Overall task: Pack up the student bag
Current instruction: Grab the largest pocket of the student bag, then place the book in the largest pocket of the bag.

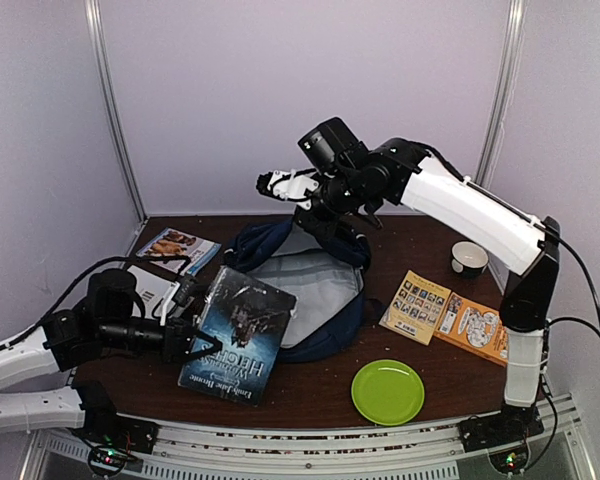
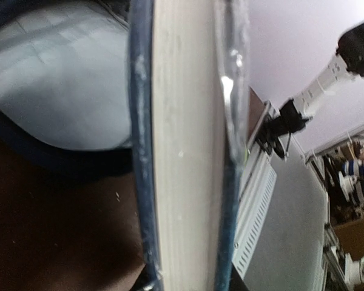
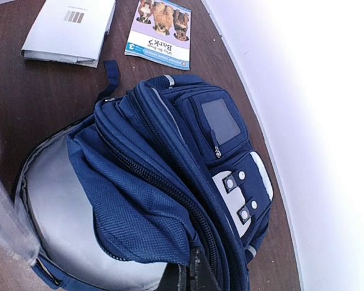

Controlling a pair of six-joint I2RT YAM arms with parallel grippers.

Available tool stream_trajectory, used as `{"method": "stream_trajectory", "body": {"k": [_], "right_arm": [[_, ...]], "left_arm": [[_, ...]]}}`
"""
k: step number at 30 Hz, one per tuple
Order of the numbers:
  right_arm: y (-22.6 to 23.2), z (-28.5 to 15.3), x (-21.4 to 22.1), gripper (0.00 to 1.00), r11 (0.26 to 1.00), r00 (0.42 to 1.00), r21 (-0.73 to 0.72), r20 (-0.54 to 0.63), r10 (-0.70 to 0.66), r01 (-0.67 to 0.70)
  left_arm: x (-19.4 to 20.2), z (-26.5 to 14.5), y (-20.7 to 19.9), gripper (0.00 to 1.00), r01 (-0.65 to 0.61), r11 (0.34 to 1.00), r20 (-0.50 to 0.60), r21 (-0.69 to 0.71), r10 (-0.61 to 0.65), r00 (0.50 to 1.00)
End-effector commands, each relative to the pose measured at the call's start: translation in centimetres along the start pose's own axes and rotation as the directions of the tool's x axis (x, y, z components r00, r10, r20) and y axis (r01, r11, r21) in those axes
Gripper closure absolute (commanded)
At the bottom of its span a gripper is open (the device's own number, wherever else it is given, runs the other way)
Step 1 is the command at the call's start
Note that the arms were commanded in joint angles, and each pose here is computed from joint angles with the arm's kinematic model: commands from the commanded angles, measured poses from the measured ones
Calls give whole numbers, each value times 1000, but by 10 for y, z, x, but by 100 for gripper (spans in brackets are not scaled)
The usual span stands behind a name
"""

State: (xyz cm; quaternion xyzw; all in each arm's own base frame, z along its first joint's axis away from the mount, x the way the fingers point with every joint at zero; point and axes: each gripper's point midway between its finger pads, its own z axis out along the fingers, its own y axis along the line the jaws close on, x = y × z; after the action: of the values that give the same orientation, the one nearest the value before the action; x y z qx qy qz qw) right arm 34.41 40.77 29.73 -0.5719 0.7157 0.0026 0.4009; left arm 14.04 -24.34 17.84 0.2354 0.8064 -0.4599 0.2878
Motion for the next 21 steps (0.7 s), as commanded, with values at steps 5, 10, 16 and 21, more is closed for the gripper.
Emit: {"method": "stream_trajectory", "body": {"k": [5,10,16,21], "right_arm": [[-31,-9,-24,100,991,996,125,85,38,-48],[-34,-24,-32,100,991,990,117,129,52,-68],[-34,-31,-33,100,991,987,101,145,72,-87],[-32,-39,-38,100,993,982,80,172,78,-92]], "left_arm": [[-49,-61,-88,100,-371,920,43,129,368,929],[-46,-28,-82,100,-271,942,-49,199,286,957],[-67,3,-71,100,-232,952,81,202,220,972],[-79,33,-38,100,-131,988,134,77,120,984]]}}
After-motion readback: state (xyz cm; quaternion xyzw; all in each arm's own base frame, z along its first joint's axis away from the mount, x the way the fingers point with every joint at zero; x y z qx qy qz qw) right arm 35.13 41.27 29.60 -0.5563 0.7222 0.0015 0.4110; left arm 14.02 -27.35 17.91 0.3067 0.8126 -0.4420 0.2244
